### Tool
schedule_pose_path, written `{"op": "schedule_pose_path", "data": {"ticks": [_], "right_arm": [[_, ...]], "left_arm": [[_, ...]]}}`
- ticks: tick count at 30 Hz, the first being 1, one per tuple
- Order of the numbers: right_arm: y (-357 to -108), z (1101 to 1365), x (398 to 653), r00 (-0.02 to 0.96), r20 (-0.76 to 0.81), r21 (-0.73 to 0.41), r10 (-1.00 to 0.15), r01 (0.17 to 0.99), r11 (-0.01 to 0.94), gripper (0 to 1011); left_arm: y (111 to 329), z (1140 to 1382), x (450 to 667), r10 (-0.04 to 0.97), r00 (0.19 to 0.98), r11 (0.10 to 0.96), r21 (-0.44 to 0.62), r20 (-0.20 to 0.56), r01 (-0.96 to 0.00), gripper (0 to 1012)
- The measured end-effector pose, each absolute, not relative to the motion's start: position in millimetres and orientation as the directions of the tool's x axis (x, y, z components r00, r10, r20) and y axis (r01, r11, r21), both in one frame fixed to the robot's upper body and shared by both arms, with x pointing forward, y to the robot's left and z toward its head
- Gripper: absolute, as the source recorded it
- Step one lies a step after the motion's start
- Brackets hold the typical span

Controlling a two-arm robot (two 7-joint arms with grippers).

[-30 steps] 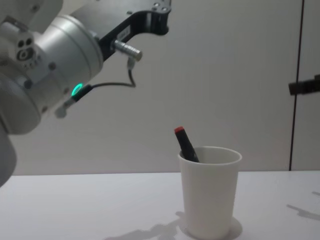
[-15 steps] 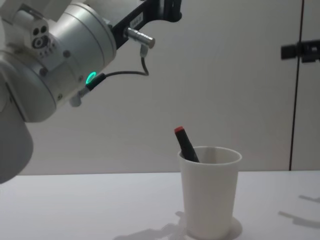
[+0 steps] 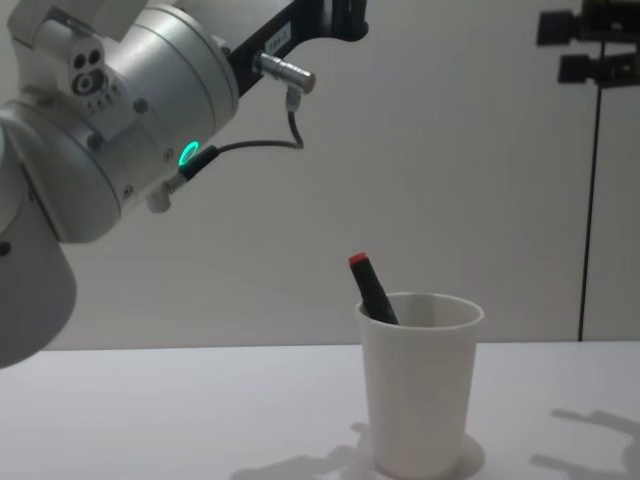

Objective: Place the pen into the pen holder.

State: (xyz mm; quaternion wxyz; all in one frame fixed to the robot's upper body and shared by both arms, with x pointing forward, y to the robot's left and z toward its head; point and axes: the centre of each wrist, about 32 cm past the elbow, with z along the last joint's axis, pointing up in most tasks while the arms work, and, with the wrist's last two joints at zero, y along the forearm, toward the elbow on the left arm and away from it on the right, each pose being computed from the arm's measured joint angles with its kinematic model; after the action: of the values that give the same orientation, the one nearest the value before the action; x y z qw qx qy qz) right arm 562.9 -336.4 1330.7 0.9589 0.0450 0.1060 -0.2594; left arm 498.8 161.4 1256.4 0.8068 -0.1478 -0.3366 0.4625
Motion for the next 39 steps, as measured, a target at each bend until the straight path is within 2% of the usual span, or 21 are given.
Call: {"op": "schedule_pose_path", "data": {"ticks": [2, 14, 21, 28, 39], "right_arm": [[-336, 1330, 563, 0.848, -0.233, 0.038, -0.476, 0.497, 0.867, 1000], [-315, 1325, 569, 0.911, -0.326, 0.159, -0.254, 0.317, 0.935, 1000], [-301, 1320, 571, 0.915, -0.369, 0.240, -0.163, 0.263, 0.934, 1000], [-287, 1312, 570, 0.904, -0.405, 0.301, -0.135, 0.271, 0.914, 1000], [-269, 1309, 566, 0.886, -0.423, 0.330, -0.191, 0.347, 0.878, 1000]], "left_arm": [[161, 1256, 499, 0.846, 0.346, 0.528, -0.550, 0.406, -0.647, 138], [161, 1256, 499, 0.846, 0.348, 0.528, -0.551, 0.403, -0.646, 138], [161, 1256, 500, 0.846, 0.349, 0.528, -0.551, 0.402, -0.646, 138], [161, 1256, 500, 0.846, 0.350, 0.528, -0.551, 0.402, -0.645, 138], [161, 1256, 500, 0.846, 0.350, 0.529, -0.552, 0.401, -0.645, 138]]}}
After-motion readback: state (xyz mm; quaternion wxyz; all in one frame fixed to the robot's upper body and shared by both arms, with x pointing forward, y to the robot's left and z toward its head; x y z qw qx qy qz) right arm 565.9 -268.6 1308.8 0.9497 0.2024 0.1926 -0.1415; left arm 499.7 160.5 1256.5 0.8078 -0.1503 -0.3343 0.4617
